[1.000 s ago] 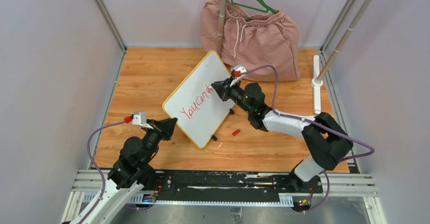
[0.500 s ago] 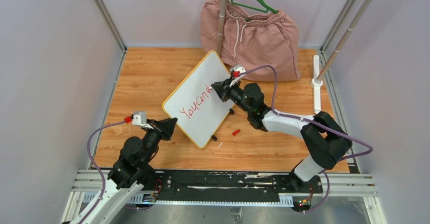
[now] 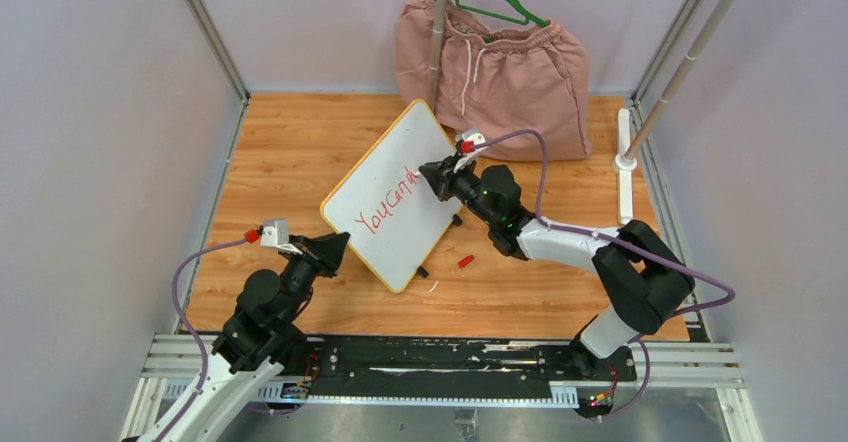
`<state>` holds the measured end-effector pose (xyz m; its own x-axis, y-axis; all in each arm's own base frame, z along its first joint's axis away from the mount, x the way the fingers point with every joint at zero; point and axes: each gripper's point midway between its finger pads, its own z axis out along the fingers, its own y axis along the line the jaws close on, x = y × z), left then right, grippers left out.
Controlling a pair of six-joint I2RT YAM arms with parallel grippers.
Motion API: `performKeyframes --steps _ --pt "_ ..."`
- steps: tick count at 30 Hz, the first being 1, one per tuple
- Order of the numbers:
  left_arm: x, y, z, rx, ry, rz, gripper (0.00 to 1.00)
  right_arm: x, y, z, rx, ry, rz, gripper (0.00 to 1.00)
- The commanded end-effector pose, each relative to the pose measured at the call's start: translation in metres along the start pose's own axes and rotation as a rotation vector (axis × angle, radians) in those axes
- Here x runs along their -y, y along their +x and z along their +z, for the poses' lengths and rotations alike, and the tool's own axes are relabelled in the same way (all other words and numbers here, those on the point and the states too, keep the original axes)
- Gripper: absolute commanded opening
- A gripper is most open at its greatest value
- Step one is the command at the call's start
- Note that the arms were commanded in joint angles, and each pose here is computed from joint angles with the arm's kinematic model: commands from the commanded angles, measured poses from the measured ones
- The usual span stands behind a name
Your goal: Write a sentence on the whiteboard
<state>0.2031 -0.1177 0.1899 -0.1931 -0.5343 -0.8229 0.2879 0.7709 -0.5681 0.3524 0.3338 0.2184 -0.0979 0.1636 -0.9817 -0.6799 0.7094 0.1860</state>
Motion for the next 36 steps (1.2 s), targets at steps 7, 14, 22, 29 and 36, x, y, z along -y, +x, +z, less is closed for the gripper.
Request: performKeyframes --steps 7,14,22,29,36 --pt "-0.005 -0.003 -0.005 0.007 -0.015 0.048 0.00 0.022 0.012 -0.001 -0.041 0.068 -0.015 0.00" --pt "-0.005 -0.003 -0.005 0.007 -0.014 0.049 0.00 0.019 -0.002 0.008 -0.021 0.050 -0.030 0.00" --pt "-0.004 -0.004 -0.005 0.007 -0.010 0.049 0.00 0.012 -0.015 0.018 -0.004 0.018 -0.033 0.00" --pt "-0.004 -0.003 -0.005 0.006 -0.012 0.050 0.00 -0.001 -0.013 0.019 -0.008 -0.016 -0.030 0.00" --pt "-0.005 -0.002 -0.005 0.004 -0.013 0.052 0.00 -0.013 -0.009 0.014 -0.008 -0.035 -0.022 0.00"
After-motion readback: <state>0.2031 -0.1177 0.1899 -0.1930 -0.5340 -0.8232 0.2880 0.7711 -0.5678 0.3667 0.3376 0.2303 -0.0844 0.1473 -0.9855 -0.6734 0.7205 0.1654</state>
